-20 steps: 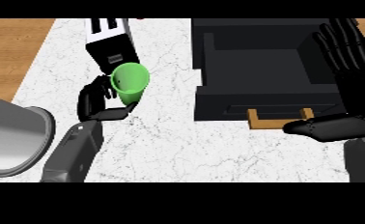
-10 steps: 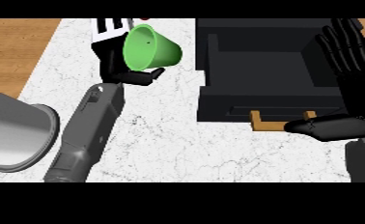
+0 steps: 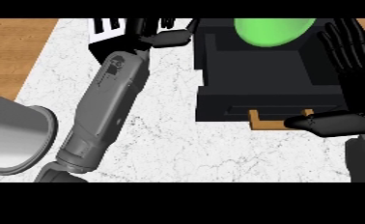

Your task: Pick up the cup, place it into the drawer and close the drawer

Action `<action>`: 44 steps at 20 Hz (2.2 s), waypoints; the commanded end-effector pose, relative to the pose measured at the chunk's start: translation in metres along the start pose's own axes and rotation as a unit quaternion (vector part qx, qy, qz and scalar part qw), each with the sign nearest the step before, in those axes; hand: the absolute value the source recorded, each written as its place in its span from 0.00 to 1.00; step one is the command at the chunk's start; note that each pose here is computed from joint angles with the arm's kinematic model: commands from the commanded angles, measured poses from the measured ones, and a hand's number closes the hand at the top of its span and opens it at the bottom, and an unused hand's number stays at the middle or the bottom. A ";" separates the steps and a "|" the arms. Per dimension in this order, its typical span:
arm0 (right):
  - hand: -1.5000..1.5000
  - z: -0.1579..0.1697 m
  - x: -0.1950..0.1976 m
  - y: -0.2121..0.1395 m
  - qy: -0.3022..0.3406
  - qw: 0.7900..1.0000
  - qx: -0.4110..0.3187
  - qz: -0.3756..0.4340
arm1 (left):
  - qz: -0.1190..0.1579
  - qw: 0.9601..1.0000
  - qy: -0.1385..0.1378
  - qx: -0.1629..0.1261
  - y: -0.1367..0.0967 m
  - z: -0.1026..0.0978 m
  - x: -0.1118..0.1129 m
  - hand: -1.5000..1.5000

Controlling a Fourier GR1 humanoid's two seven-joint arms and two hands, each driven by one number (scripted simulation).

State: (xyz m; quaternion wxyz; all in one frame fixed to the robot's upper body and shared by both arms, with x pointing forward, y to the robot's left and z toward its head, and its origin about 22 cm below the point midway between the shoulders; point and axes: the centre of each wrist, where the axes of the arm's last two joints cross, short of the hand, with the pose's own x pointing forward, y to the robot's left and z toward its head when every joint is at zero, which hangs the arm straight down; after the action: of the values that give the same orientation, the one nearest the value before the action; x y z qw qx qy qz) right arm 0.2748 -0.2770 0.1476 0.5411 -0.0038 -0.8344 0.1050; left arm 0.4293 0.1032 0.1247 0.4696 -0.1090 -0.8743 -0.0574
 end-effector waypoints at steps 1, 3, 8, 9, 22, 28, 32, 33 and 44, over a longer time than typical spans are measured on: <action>0.00 -0.003 0.003 0.010 0.002 1.000 0.001 -0.009 | -0.029 0.999 0.013 0.002 -0.039 -0.031 0.025 1.00; 0.00 -0.010 -0.008 -0.002 0.002 1.000 0.004 -0.003 | -0.036 0.999 0.036 0.007 -0.047 -0.038 0.025 1.00; 0.00 0.005 0.001 -0.003 -0.020 1.000 0.021 -0.001 | -0.074 0.992 0.101 0.020 -0.063 -0.055 0.029 1.00; 0.00 -0.004 0.008 0.003 -0.013 1.000 0.024 -0.002 | -0.086 0.990 0.114 0.012 -0.064 -0.056 0.026 1.00; 0.00 -0.017 0.001 0.023 -0.046 0.997 0.061 -0.030 | -0.152 0.961 0.223 -0.063 -0.060 -0.028 -0.014 1.00; 0.00 -0.034 0.010 0.033 -0.054 0.994 0.093 -0.032 | -0.110 0.970 0.210 -0.054 -0.060 -0.020 -0.018 0.00; 0.00 -0.039 0.010 0.044 -0.058 0.980 0.177 -0.076 | -0.050 0.979 0.195 -0.030 -0.058 -0.015 -0.020 0.00; 1.00 -0.037 0.006 0.050 -0.062 0.972 0.203 -0.096 | -0.045 0.980 0.191 -0.025 -0.056 -0.010 -0.024 0.00; 1.00 -0.024 0.004 0.052 0.048 0.904 0.422 0.042 | 0.012 0.994 0.106 0.038 -0.063 -0.025 -0.009 0.00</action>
State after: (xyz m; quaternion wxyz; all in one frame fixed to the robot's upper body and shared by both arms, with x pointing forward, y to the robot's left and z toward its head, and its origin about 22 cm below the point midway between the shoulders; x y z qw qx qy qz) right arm 0.2924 -0.2141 0.1505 0.5116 0.2142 -0.7331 0.3937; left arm 0.4380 0.0365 0.1301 0.5728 -0.1043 -0.8115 -0.0504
